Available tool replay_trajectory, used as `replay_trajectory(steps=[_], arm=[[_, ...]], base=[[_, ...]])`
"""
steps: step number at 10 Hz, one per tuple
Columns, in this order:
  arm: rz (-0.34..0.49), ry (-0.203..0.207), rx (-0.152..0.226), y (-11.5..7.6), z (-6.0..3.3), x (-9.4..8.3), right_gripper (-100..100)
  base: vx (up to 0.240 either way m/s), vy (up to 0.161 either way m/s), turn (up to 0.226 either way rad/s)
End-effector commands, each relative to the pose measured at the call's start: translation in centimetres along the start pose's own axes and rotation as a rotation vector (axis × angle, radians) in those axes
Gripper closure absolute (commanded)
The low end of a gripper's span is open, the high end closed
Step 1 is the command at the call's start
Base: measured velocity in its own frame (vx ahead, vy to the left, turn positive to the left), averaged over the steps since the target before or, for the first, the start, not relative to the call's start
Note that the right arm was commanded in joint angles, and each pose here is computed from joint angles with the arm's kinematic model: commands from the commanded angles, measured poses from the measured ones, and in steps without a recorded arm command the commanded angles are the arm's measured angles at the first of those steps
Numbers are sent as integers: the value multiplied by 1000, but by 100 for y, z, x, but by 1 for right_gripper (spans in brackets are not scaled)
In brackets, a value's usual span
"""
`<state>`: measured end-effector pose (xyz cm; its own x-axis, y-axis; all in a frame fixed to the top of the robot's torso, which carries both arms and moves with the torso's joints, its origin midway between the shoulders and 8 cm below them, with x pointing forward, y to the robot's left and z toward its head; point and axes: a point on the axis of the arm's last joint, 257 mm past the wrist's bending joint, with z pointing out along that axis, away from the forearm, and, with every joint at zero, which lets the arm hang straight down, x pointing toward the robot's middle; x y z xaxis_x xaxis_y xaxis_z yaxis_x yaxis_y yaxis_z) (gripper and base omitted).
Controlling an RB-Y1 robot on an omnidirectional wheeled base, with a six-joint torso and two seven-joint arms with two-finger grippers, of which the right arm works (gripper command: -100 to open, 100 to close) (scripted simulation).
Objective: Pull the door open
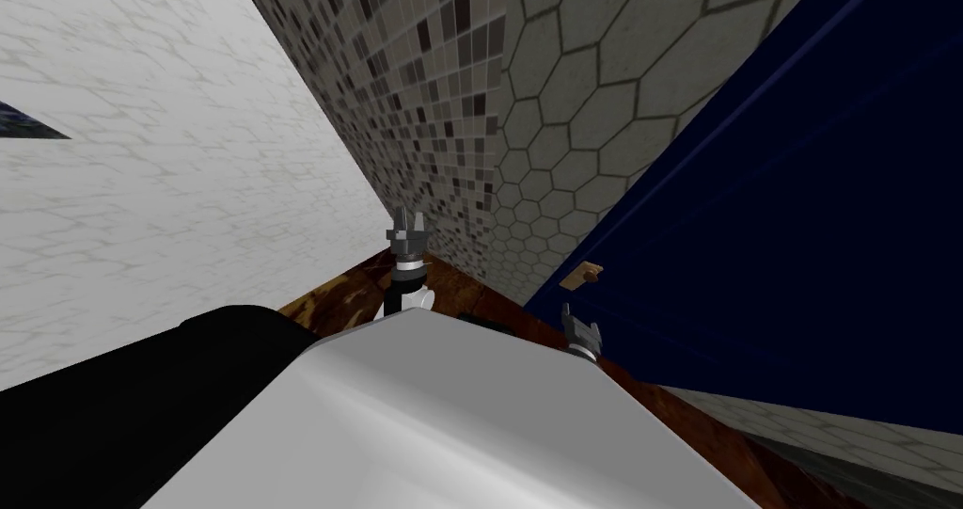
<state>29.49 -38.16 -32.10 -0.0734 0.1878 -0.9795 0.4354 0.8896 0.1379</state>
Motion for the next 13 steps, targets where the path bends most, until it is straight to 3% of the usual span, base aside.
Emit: replay_trajectory(steps=[1,10,11,12,13], arm=[[-20,-20,2,-35,-20,-31,-100],[-138,-144,-17,-129,-150,-245,-100],[-131,-134,-15,-128,-141,-224,-100],[-133,-134,-5,-303,21,-260,-100],[-132,-134,-2,-351,67,-271,-100]], base=[[17,-77,96],[5,-98,129],[4,-48,23],[119,-41,71],[191,-41,94]])
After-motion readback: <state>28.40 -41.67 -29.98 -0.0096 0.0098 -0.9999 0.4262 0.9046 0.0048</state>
